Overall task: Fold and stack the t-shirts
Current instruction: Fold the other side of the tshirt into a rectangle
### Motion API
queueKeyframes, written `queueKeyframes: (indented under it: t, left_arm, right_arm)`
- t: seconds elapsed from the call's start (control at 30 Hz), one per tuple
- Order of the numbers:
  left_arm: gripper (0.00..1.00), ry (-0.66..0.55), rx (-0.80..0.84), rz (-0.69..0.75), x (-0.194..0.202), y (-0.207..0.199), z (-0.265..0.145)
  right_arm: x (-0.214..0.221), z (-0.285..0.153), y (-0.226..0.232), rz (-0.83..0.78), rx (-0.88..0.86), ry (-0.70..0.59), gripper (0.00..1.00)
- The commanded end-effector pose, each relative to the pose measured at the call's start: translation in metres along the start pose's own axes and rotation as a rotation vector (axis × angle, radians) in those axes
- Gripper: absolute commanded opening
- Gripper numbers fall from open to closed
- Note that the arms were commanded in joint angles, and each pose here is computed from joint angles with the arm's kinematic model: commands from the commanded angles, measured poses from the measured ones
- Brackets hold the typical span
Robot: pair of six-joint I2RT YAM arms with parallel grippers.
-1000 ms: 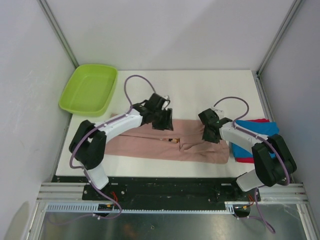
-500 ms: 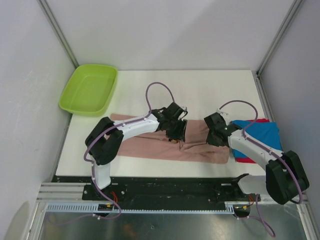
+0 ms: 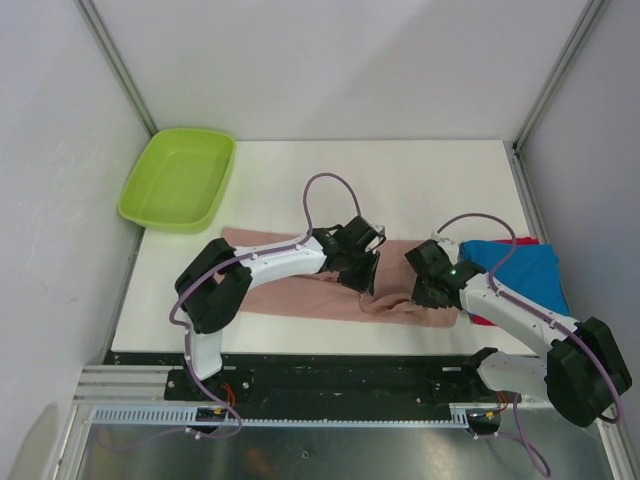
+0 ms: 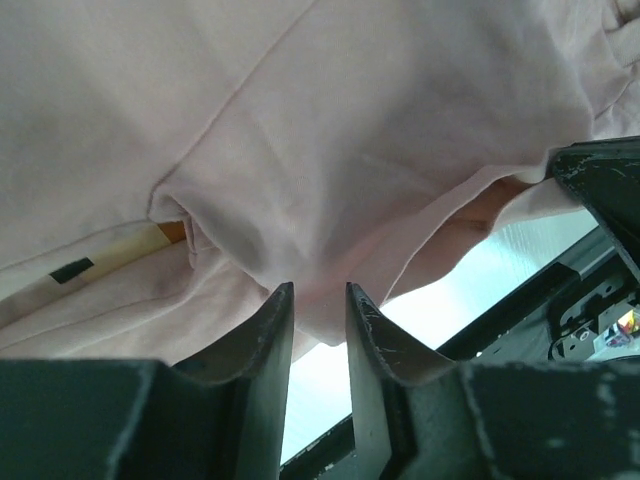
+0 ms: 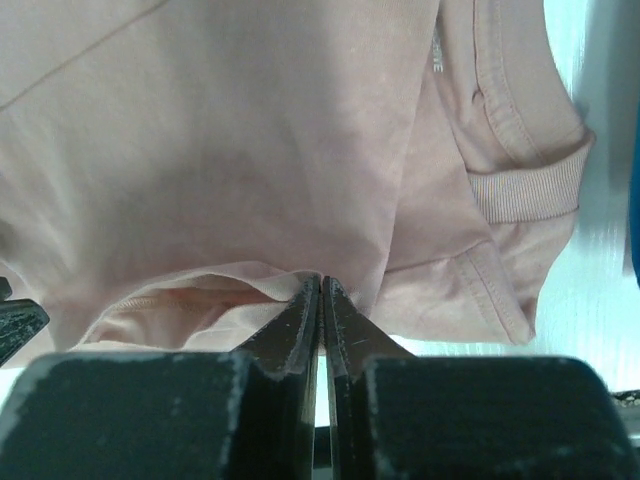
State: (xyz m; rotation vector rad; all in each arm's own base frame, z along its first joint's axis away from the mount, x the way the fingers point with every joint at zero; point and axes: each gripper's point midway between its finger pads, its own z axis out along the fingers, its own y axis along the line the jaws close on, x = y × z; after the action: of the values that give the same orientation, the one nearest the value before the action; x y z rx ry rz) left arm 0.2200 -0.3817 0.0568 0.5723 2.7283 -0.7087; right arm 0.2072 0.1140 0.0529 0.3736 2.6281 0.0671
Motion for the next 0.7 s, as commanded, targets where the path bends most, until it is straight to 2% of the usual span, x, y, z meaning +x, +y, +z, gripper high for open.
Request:
queueKeyframes:
  t: [0.0,0.4,0.67]
  left_arm:
    - [0.30,0.030,0.001,-0.004,0.016,-0.002,0.003]
    - [0.25,0.065,-0.025,0.001,0.037,0.011,0.002]
    - [0.25,0.043,-0.018,0.007,0.030,0.007,-0.003]
  right_arm:
    - [0.006,-0.009,-0.007,0.036,0.020,-0.009,0.09]
    - [-0.007,-0.035,0.001,0.103,-0.072,-0.056,0.24]
    - [-0.009,-0.026,0.009,0.104,-0.050,-0.034,0.21]
